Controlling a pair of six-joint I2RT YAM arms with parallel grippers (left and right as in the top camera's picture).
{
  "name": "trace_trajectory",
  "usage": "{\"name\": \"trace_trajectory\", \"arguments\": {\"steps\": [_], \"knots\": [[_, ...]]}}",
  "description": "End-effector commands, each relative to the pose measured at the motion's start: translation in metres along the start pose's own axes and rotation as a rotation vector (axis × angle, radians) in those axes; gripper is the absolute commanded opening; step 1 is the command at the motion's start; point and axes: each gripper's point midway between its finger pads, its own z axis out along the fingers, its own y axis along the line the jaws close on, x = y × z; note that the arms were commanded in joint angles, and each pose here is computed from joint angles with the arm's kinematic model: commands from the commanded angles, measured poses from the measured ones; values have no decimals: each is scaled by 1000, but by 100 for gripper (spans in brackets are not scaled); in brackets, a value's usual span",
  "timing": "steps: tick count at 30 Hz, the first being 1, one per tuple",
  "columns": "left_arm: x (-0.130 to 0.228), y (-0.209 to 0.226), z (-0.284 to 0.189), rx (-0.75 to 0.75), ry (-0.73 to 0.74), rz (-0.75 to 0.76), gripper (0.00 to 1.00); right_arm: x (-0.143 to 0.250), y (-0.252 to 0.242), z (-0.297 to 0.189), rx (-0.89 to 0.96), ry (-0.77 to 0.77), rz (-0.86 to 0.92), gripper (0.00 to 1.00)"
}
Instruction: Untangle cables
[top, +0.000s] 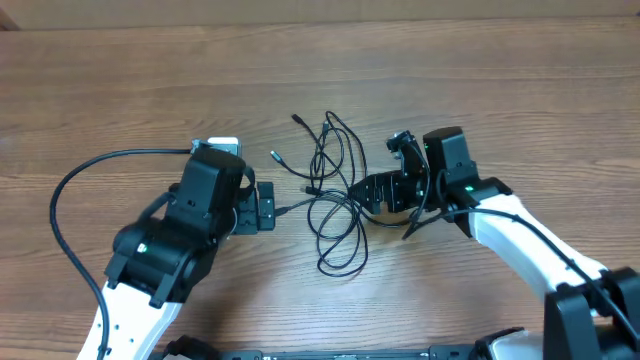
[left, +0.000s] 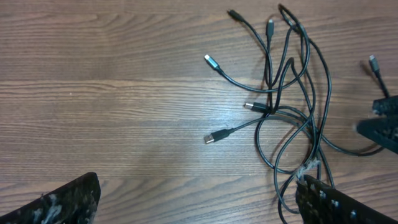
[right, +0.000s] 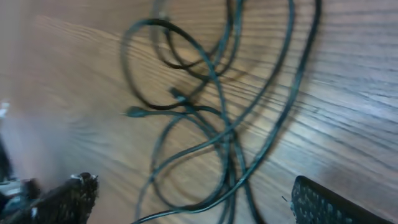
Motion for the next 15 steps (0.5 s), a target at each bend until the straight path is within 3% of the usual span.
{"name": "trace_trajectory", "arguments": {"steps": [1, 15], "knots": [[2, -1, 9, -8, 32, -8, 99, -6, -15, 9, 60, -14, -13, 98], [15, -7, 42, -30, 157, 12, 100, -13, -28, 11, 125, -46, -19, 100]]}}
